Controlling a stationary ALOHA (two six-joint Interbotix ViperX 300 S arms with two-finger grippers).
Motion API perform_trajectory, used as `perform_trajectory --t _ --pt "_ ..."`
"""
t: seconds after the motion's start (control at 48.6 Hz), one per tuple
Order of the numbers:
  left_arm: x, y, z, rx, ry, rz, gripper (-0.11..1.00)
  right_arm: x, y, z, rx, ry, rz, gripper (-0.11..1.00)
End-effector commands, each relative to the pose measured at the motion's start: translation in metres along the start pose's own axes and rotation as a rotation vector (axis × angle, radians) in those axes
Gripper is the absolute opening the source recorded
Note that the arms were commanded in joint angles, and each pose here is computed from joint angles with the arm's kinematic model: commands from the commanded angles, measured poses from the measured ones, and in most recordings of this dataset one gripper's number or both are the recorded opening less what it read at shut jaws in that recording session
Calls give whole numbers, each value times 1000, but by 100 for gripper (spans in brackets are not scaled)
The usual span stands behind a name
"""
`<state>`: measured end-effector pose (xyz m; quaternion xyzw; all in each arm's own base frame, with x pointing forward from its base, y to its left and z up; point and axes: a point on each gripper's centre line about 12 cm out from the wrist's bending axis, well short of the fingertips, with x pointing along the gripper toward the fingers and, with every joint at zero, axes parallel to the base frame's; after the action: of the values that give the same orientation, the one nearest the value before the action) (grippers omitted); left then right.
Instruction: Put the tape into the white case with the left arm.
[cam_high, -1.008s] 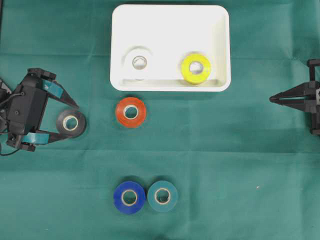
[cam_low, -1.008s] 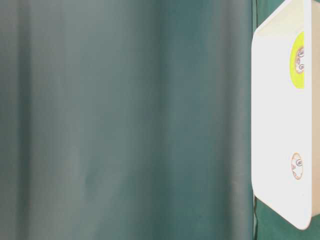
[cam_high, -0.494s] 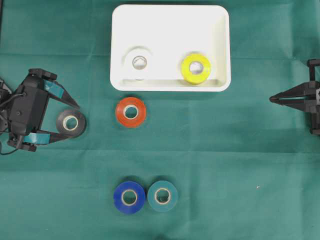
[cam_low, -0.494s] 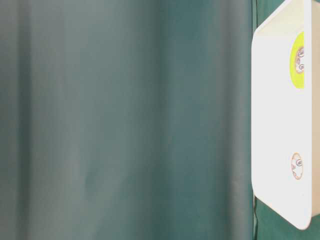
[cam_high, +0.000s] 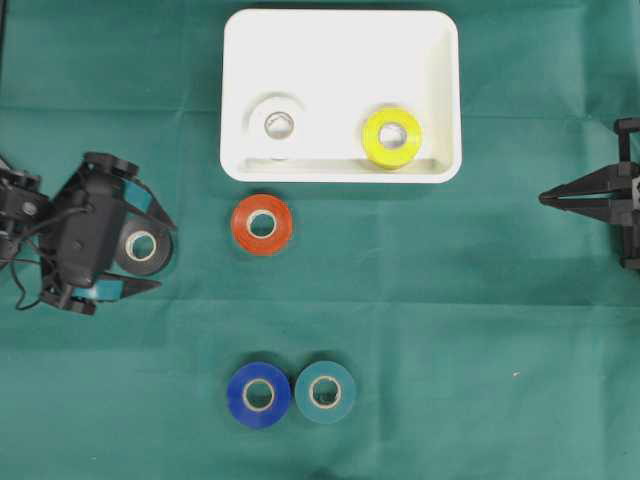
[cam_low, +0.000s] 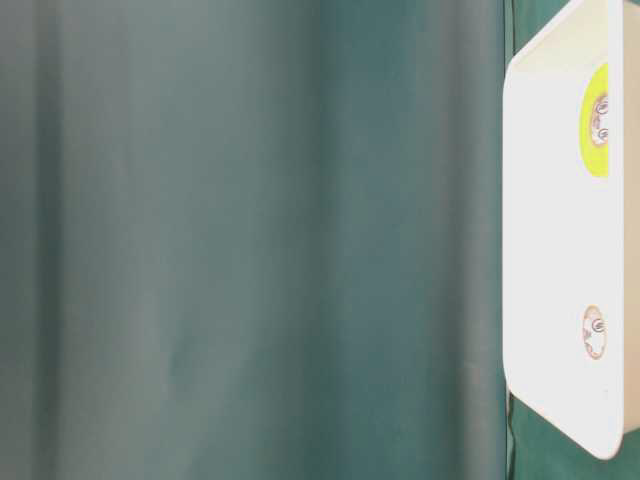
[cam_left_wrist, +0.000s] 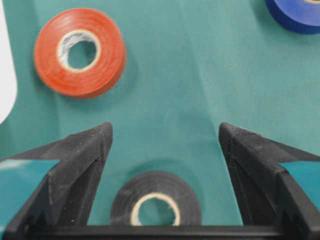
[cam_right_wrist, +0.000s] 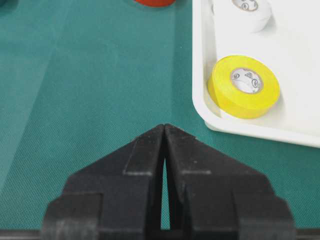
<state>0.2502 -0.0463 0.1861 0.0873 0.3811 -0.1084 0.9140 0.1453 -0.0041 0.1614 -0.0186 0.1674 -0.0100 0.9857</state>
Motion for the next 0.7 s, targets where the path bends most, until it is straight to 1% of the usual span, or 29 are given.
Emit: perform_trajectory --t 0.0,0.329,0.412,0.535,0.679 --pt "4 -4 17 13 -29 -13 85 1 0 4 -2 -11 0 -9" --pt "37 -29 39 71 -2 -76 84 1 0 5 -2 -14 0 -9" --pt "46 -38 46 78 7 -95 84 1 0 4 -2 -11 0 -9" --pt "61 -51 55 74 22 -120 84 1 0 5 -2 -14 0 -9" --pt "74 -59 63 48 34 -132 84 1 0 4 -2 -12 0 -9"
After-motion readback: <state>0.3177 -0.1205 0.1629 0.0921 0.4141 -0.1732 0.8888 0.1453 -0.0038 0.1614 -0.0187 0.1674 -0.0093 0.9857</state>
